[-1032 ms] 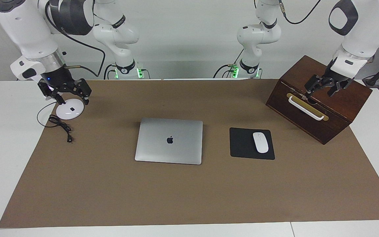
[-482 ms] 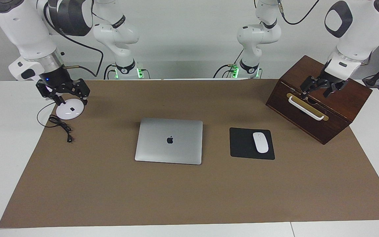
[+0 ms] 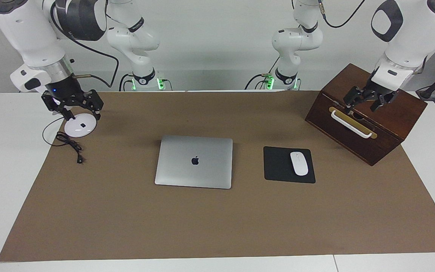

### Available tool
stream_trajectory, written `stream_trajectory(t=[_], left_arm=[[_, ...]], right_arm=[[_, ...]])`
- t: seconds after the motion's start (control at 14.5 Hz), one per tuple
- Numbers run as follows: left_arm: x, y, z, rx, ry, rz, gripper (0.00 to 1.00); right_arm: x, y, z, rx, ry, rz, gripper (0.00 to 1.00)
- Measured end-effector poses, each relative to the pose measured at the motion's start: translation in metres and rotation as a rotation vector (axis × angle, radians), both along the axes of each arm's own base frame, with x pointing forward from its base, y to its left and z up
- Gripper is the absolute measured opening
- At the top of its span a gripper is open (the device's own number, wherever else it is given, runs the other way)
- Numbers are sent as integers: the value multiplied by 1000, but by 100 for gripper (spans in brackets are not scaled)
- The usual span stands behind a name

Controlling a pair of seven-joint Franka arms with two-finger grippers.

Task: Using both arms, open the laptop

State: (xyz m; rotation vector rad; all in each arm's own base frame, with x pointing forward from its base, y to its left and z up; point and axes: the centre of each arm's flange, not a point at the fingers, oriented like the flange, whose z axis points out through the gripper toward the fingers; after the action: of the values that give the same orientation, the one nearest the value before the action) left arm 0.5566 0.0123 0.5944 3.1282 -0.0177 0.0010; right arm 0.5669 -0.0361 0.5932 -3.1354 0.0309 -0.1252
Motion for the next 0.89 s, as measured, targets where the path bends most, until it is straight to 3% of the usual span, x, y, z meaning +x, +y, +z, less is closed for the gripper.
stream_trajectory(t=[0.48,0.55,0.76,0.89], left_arm=[[0,1,1,0,-8,6,100],[0,1,1,0,-8,9,93],[1,1,2,0,-17,11,55],[2,2,3,0,-24,12,33]], right_arm=[[2,-17,-11,-10,-45,22,100],[1,-24,-17,-15,-57,36,100],[-4,-47,-32,-31,-83,79,100],[-7,-69,-44,-56,-129,127,100]])
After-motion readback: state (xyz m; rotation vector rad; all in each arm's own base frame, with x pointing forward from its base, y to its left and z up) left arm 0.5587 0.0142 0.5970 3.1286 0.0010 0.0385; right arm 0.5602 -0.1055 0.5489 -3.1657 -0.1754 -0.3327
